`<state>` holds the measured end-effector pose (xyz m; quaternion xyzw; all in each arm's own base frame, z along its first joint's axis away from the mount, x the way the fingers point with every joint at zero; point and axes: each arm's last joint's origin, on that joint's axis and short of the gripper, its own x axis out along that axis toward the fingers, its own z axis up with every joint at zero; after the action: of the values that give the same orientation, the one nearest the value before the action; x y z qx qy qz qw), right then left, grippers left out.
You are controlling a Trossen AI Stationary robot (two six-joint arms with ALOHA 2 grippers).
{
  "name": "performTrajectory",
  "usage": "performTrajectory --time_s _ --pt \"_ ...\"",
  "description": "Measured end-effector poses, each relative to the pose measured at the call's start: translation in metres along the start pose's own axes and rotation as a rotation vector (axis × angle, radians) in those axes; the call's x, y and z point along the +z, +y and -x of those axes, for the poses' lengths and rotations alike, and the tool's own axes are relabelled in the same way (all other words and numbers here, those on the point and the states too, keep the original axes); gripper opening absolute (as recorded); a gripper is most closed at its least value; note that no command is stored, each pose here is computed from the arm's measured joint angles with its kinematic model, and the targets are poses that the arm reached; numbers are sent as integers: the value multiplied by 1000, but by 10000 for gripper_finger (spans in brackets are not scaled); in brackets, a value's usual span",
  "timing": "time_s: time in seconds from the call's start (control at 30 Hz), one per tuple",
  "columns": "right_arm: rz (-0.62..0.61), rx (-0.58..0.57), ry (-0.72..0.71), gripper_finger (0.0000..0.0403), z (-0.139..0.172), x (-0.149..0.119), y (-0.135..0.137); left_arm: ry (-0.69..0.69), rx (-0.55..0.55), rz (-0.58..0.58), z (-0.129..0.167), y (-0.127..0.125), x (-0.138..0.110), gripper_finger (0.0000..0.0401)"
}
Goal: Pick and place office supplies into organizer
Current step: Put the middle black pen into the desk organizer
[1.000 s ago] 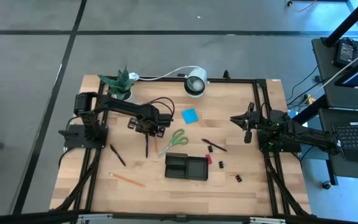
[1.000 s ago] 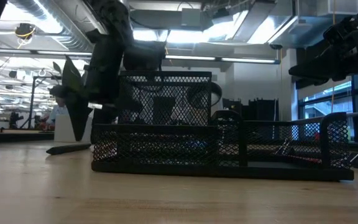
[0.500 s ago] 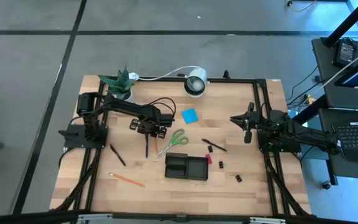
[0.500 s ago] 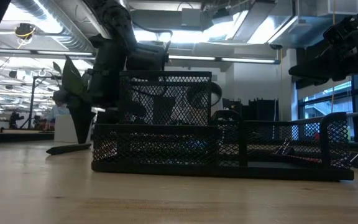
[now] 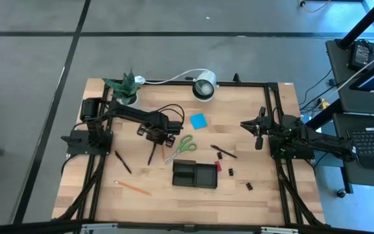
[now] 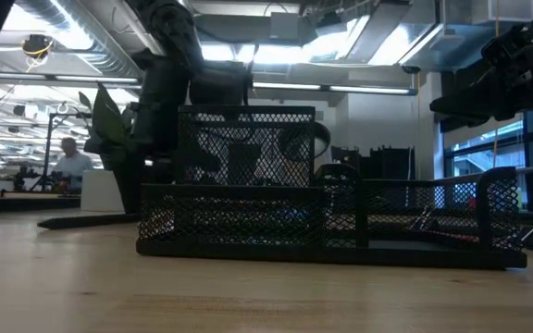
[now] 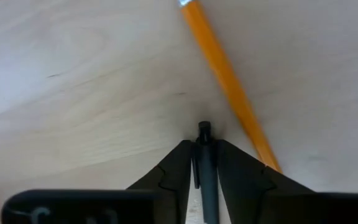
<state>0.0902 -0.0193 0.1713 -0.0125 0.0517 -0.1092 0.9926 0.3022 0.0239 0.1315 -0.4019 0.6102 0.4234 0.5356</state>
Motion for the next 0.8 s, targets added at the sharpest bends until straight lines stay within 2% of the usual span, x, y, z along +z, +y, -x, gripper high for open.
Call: performTrajectory --time_s 0.23,0.57,0.8 --pt "0 0 0 51 0 0 0 -77 27 -37 0 -4 -8 66" --pt "0 0 0 51 0 0 0 -114 22 -80 5 -5 -15 29" --pt "0 0 0 51 0 0 0 -133 13 -96 11 -4 -21 22"
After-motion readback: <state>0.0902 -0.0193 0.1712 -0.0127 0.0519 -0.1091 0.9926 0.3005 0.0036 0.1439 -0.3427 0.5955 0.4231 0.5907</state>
